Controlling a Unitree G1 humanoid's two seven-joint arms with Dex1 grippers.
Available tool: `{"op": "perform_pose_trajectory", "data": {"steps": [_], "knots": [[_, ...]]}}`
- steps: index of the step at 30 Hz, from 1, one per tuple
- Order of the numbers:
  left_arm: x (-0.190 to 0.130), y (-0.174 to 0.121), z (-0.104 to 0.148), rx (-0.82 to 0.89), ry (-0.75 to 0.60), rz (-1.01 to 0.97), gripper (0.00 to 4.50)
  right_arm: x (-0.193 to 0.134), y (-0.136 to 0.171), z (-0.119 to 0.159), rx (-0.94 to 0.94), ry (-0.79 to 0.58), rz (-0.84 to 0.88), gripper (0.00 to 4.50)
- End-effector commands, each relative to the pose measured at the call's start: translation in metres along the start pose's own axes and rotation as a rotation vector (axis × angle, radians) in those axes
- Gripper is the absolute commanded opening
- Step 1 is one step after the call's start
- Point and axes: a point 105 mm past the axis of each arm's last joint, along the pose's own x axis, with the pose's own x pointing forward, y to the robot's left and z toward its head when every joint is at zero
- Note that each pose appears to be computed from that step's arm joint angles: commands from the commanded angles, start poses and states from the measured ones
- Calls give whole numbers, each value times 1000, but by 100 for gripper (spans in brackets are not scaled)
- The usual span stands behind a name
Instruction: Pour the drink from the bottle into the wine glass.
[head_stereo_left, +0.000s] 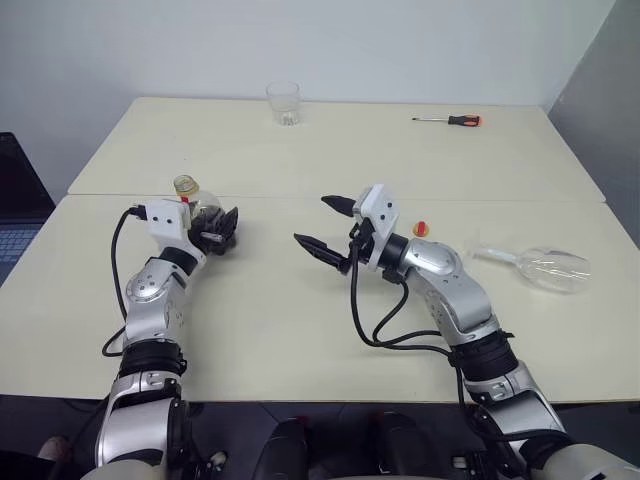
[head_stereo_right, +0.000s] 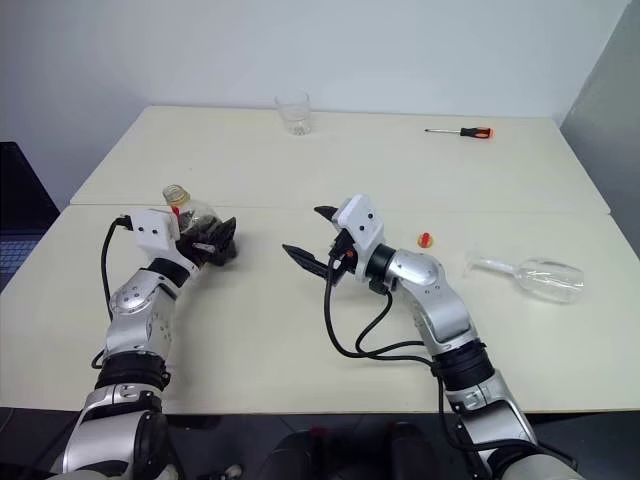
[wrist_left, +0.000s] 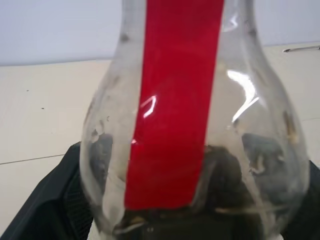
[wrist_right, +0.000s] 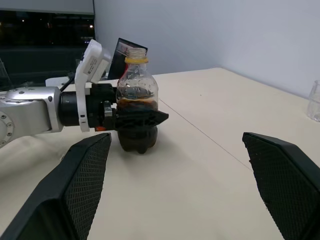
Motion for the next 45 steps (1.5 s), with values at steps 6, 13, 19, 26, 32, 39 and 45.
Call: {"op": "perform_pose_trajectory", "data": {"steps": [6, 13, 19, 26, 32, 39, 45], "knots": [[-31, 9, 29, 8, -48, 57, 448, -19, 3, 14, -12, -52, -17, 450], [-63, -6, 45, -8, -37, 90, 448, -46, 2, 13, 3, -25, -50, 450], [-86, -37, 43, -54, 14, 51, 448, -68, 4, 12, 14, 9, -78, 450], [-92, -74, 42, -74, 49, -94, 448, -85, 1, 9, 27, 47, -163, 450], [-80, -119, 49, -64, 47, -408, 448, -113, -10, -14, 32, 143, -329, 450], [-77, -158, 63, -70, 19, -753, 448, -146, -13, -38, 42, 262, -495, 450], [-88, -170, 62, -70, 45, -944, 448, -170, -22, -43, 49, 322, -666, 450]]}}
